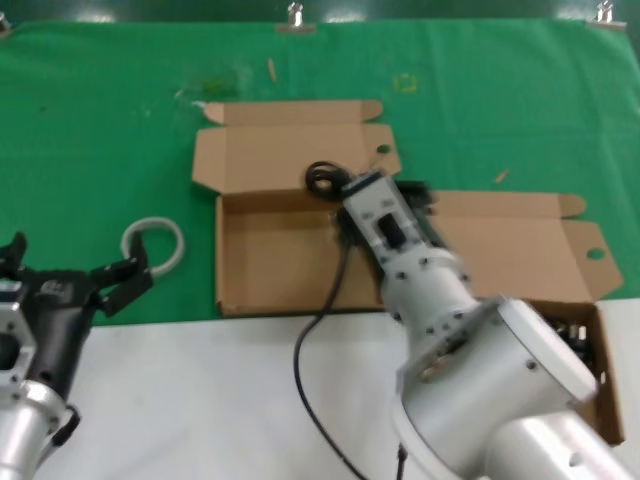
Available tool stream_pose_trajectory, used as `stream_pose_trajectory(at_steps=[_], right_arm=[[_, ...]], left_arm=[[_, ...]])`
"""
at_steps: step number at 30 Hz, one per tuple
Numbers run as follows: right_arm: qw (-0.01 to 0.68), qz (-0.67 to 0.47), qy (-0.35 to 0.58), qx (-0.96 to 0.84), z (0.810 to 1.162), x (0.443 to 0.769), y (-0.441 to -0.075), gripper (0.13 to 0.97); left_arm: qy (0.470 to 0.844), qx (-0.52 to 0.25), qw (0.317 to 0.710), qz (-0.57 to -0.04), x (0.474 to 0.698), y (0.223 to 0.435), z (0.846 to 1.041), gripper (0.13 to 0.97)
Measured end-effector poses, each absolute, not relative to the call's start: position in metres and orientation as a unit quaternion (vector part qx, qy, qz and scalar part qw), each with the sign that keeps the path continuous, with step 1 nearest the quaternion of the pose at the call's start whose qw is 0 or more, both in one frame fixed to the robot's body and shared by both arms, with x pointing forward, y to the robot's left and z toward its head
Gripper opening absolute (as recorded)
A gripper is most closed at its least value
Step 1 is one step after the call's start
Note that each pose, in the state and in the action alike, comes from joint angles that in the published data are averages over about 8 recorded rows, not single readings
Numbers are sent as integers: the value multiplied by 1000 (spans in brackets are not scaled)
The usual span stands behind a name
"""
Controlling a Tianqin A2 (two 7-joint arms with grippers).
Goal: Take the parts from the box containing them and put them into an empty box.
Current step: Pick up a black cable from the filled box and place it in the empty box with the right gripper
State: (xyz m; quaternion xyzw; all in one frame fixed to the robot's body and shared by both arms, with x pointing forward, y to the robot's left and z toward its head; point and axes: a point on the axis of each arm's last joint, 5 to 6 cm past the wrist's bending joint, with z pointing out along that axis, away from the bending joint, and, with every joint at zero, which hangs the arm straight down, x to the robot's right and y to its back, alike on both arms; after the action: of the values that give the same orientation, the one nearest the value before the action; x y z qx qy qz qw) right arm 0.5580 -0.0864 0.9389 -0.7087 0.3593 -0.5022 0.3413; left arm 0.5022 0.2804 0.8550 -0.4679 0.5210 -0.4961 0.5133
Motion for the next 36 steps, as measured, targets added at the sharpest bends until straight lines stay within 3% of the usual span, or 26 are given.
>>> stream_pose_trajectory(at_steps=[17, 36], right_arm=[[412, -440, 301, -739, 890, 600, -33, 138], [391, -436, 339, -736, 875, 593, -55, 138]], left_arm=[[521, -468, 513, -496, 502, 280, 855, 965], [521, -468, 513, -496, 502, 280, 855, 965]])
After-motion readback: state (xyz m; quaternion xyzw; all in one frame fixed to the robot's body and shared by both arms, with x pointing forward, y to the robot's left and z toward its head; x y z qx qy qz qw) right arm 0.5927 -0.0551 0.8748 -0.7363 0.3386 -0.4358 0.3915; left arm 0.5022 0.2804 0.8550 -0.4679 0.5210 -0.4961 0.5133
